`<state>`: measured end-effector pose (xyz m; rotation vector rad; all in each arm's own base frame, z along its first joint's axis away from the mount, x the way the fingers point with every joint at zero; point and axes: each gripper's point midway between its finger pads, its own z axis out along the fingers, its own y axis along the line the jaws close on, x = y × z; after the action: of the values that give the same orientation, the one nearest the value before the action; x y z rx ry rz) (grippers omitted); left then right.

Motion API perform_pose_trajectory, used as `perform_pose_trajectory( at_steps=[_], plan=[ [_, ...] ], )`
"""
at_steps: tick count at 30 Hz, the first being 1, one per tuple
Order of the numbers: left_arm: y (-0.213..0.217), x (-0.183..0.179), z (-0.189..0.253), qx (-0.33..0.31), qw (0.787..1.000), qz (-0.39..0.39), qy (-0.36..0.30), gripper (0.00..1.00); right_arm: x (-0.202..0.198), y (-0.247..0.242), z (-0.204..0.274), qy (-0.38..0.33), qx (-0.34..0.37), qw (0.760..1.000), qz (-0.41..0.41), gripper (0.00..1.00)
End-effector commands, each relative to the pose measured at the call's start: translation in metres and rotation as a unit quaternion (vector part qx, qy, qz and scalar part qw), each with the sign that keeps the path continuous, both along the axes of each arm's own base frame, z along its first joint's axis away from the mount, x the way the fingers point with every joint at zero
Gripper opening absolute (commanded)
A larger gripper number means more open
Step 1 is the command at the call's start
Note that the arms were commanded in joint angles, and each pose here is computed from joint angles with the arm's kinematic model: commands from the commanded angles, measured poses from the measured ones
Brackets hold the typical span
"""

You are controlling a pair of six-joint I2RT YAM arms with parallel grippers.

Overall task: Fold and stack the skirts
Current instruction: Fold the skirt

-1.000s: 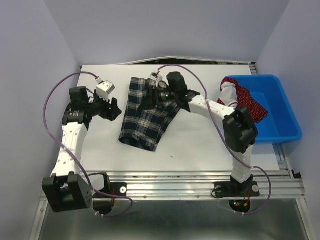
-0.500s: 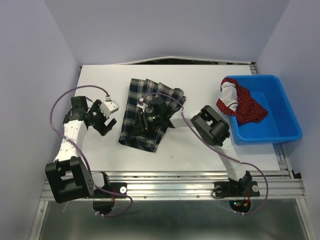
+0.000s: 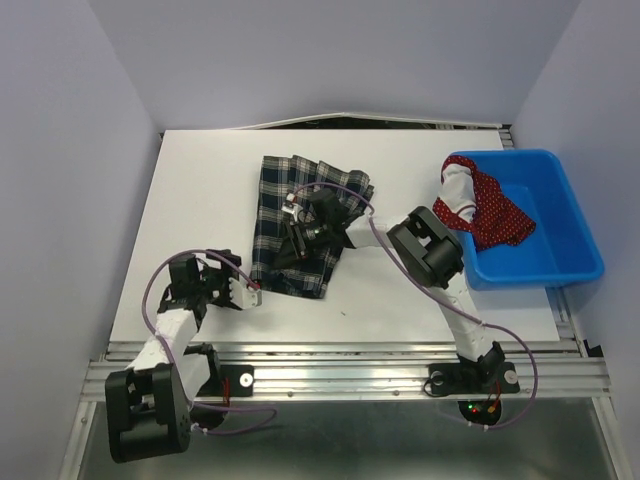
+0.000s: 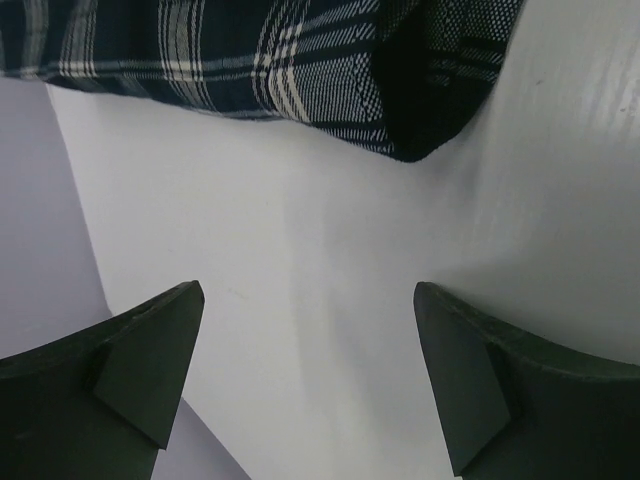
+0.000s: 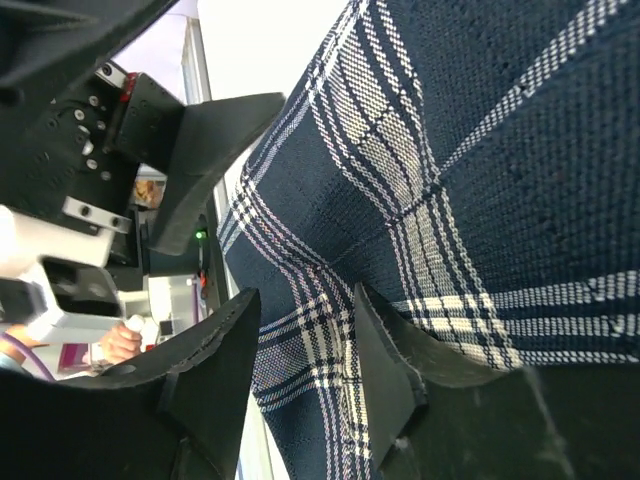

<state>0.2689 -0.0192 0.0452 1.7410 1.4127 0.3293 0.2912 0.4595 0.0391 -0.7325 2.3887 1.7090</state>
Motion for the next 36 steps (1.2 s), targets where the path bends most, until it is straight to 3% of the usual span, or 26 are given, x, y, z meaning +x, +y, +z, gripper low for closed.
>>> perform_pose_trajectory(
  at_steps=[1, 4, 11, 16, 22, 27, 30, 34, 36],
  plan=[
    [-0.021, 0.019, 0.019, 0.025, 0.992, -0.071, -0.103, 0.98, -0.014, -0.028, -0.063, 0.043, -0.093, 0.995, -0.013, 0.48],
    [-0.042, 0.015, 0.018, 0.022, 0.987, -0.104, -0.123, 0.98, -0.019, -0.031, -0.068, 0.054, -0.097, 0.994, -0.01, 0.42],
    [-0.092, -0.016, -0.004, 0.0, 0.977, -0.19, -0.101, 0.98, -0.022, -0.031, -0.074, 0.077, -0.102, 0.992, -0.013, 0.32],
    [-0.11, -0.011, 0.003, -0.013, 0.975, -0.198, -0.103, 0.94, -0.025, -0.033, -0.079, 0.094, -0.106, 0.99, -0.013, 0.22],
    [-0.141, -0.005, 0.01, -0.051, 0.976, -0.203, -0.056, 0.89, -0.027, -0.033, -0.083, 0.107, -0.112, 0.988, -0.018, 0.07],
    [-0.151, -0.009, 0.013, -0.065, 0.977, -0.203, -0.018, 0.87, -0.027, -0.034, -0.086, 0.115, -0.117, 0.986, -0.025, 0.02],
    [-0.152, -0.008, 0.013, -0.066, 0.979, -0.191, 0.001, 0.82, -0.027, -0.033, -0.085, 0.12, -0.115, 0.986, -0.025, 0.01],
    [-0.147, -0.001, 0.007, -0.059, 0.986, -0.156, 0.018, 0.62, -0.03, -0.034, -0.081, 0.121, -0.11, 0.986, -0.024, 0.01],
    [-0.145, 0.009, 0.012, -0.073, 0.99, -0.116, 0.031, 0.46, -0.027, -0.037, -0.077, 0.117, -0.104, 0.987, -0.024, 0.01]
  ],
)
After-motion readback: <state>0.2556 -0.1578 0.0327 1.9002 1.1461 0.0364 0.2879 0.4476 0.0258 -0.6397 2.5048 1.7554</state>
